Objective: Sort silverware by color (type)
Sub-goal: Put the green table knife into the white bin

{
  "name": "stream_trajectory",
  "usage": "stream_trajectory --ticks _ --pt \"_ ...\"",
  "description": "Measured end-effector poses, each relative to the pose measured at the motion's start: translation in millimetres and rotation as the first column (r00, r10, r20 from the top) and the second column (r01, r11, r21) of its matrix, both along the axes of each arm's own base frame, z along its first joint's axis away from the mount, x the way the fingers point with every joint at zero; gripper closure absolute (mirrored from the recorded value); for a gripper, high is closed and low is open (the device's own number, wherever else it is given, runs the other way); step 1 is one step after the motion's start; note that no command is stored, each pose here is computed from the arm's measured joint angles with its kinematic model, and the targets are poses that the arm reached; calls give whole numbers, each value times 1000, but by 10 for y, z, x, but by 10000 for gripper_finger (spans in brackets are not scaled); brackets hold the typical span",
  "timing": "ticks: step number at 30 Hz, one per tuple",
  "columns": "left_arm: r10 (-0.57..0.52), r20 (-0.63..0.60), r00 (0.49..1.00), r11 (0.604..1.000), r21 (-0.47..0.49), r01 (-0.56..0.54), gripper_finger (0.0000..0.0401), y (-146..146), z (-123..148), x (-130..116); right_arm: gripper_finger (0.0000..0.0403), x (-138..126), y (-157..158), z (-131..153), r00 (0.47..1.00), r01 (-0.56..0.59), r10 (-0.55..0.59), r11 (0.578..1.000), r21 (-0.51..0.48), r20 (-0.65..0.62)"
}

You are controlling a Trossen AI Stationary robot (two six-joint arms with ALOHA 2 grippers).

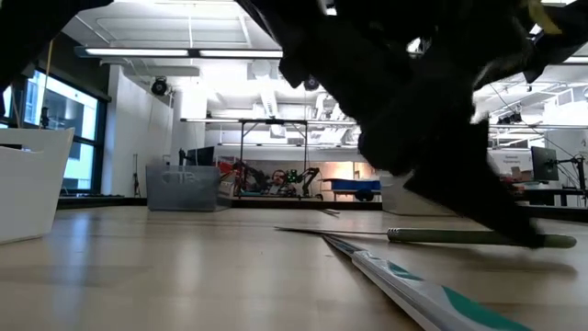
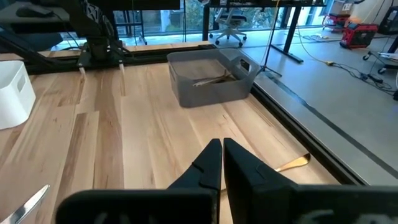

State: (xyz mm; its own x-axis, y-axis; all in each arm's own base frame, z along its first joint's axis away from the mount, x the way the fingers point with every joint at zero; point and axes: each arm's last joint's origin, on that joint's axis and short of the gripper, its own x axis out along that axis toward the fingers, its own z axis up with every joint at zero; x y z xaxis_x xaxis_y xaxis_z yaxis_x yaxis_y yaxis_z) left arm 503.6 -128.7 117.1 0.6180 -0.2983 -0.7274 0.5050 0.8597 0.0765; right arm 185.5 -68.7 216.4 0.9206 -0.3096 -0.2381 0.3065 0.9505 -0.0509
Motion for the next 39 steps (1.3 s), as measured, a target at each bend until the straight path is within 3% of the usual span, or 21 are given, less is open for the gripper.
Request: stream_trajectory --ticks 5,14,21,31,35,39 --pt "20 -15 1000 999 37 -19 272 86 -92 21 403 0 0 0 1000 -2 2 1000 -7 -3" --pt "-18 -62 998 998 55 22 338 111 -183 -3 403 0 0 0 1000 -2 1 1000 -7 -2" --pt "-60 -90 994 992 109 70 340 102 -106 10 403 0 0 0 1000 0 0 1000 -1 0" --pt "-106 -245 964 968 195 157 340 84 354 -196 403 -4 2 -19 1000 -1 1 1000 4 -21" --pt "-117 -246 962 956 236 177 340 -13 706 -351 403 -6 2 -24 1000 -2 2 1000 2 -28" --pt "-145 -213 966 960 206 189 340 -201 966 -486 403 -7 2 -25 1000 -2 2 1000 1 -29"
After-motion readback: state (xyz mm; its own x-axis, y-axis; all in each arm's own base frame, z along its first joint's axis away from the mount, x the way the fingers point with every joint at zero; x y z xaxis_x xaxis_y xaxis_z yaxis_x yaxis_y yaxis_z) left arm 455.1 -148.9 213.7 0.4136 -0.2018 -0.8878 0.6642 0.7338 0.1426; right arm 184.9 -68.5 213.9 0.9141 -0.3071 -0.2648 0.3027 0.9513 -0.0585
